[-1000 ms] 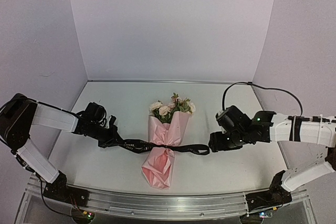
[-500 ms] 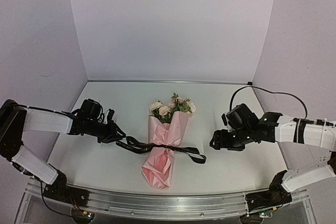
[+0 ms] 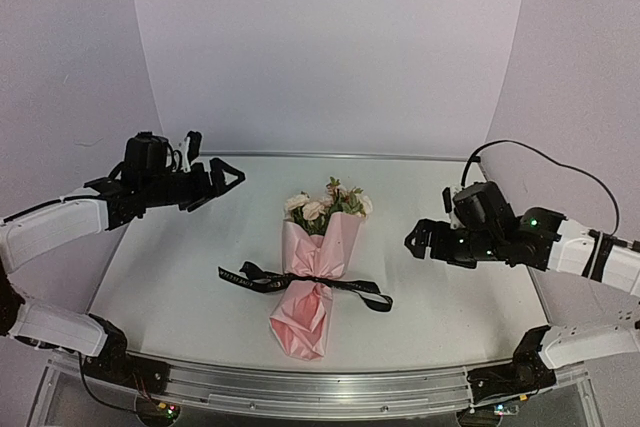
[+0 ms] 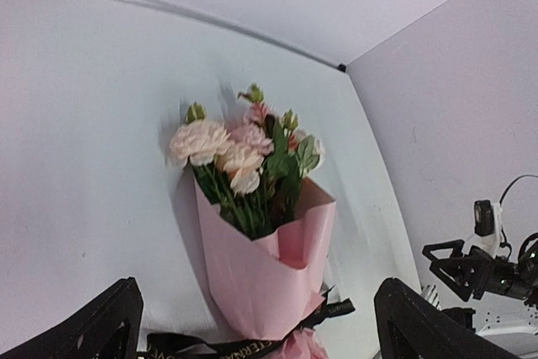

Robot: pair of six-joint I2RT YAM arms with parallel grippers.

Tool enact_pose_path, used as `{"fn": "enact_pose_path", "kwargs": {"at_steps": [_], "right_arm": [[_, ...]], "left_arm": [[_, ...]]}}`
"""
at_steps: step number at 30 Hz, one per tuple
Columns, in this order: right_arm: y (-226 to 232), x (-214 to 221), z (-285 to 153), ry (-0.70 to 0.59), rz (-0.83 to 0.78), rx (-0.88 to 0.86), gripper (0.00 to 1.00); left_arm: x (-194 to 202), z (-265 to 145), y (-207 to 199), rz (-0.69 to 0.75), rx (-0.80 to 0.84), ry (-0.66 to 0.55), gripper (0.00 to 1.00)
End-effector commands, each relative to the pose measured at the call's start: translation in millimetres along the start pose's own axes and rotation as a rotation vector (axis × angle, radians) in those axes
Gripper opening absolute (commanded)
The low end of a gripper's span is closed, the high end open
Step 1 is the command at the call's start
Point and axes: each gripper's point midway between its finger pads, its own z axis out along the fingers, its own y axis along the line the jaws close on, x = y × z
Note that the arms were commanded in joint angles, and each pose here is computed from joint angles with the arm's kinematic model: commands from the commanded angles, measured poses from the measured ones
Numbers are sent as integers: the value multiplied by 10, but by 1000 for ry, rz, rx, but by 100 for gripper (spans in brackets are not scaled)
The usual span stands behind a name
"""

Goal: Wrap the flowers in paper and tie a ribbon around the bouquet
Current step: Reset both arms

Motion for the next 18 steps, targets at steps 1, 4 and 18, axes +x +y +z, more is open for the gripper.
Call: {"fn": "enact_pose_path", "kwargs": {"at_steps": [1, 4, 18], "right_arm": [[3, -447, -289, -193, 38, 18, 98], [-11, -528, -407, -234, 34, 20, 98], [-71, -643, -639, -303, 16, 33, 98]], "left_arm": [[-501, -200, -286, 62, -2, -143, 100], [-604, -239, -328, 59, -13, -167, 100], [-761, -375, -404, 95, -35, -220, 100]]}}
